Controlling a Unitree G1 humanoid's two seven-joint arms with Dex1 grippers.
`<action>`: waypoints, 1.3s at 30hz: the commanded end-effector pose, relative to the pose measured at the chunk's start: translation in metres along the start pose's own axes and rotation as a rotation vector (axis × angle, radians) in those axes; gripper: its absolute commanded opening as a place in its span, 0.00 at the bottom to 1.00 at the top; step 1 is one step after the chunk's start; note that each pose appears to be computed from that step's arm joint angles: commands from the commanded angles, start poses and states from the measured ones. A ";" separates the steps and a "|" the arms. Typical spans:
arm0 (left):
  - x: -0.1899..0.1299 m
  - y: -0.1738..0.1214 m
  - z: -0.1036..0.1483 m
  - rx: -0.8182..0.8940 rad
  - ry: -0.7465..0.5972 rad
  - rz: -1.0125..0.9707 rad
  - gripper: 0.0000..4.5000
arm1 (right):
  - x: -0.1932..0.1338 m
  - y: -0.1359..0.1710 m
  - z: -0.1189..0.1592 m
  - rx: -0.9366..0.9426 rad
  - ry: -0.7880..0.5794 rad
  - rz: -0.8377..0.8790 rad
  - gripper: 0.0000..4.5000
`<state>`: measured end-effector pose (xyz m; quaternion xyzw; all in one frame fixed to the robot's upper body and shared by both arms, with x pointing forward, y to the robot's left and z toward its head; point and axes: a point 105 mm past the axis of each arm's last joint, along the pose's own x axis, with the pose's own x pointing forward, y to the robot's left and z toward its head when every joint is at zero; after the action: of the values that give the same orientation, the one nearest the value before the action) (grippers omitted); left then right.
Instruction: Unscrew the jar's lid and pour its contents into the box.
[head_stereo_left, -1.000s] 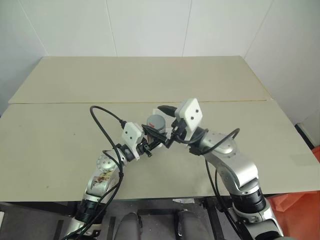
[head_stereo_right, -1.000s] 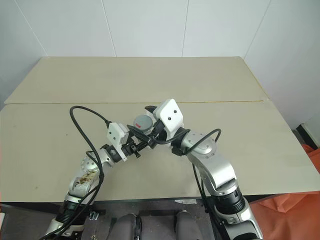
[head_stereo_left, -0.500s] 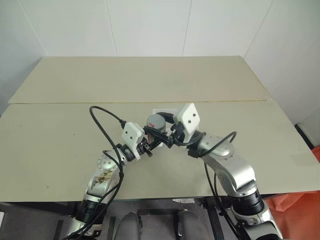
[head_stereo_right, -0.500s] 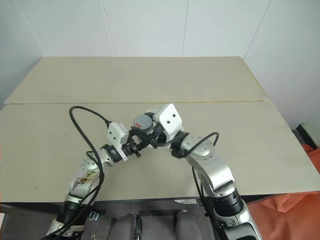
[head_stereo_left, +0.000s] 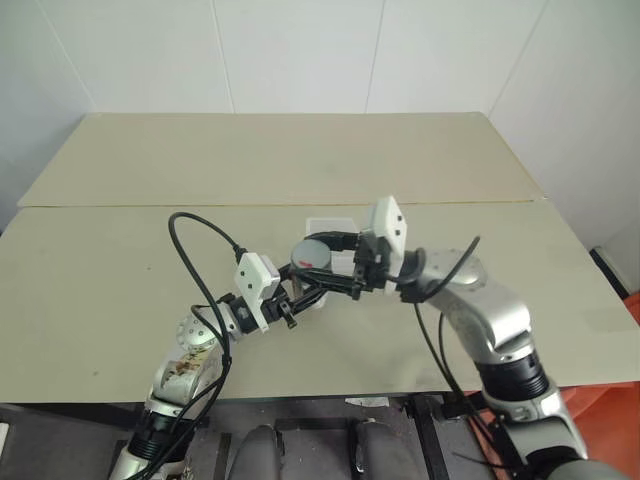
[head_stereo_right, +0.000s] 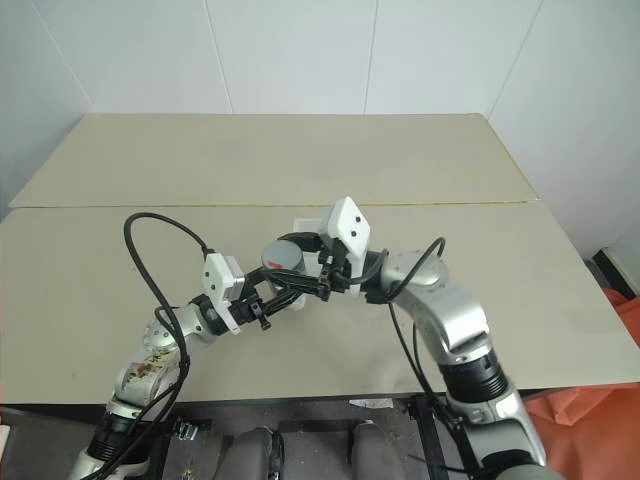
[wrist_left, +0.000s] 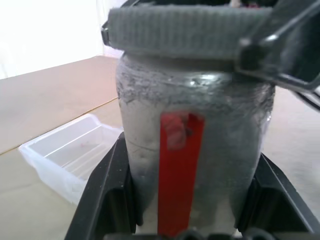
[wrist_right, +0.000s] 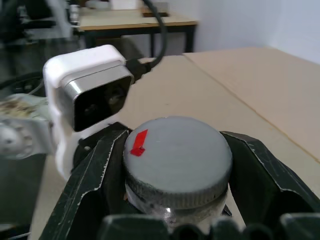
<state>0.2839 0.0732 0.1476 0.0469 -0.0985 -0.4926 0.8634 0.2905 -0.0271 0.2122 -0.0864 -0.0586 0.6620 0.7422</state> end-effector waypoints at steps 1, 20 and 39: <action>0.006 -0.021 0.014 0.020 -0.037 -0.121 0.44 | -0.004 0.005 0.017 -0.063 -0.047 0.247 0.62; 0.007 -0.021 0.014 0.025 -0.041 -0.076 0.44 | -0.014 -0.037 0.025 -0.164 -0.007 0.435 0.97; 0.015 0.002 0.005 0.043 -0.030 -0.045 0.44 | -0.032 0.004 0.033 -0.154 -0.090 -0.235 0.99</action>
<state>0.2918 0.0641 0.1430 0.0531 -0.0930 -0.5086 0.8543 0.2788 -0.0559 0.2319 -0.0968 -0.1245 0.5949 0.7882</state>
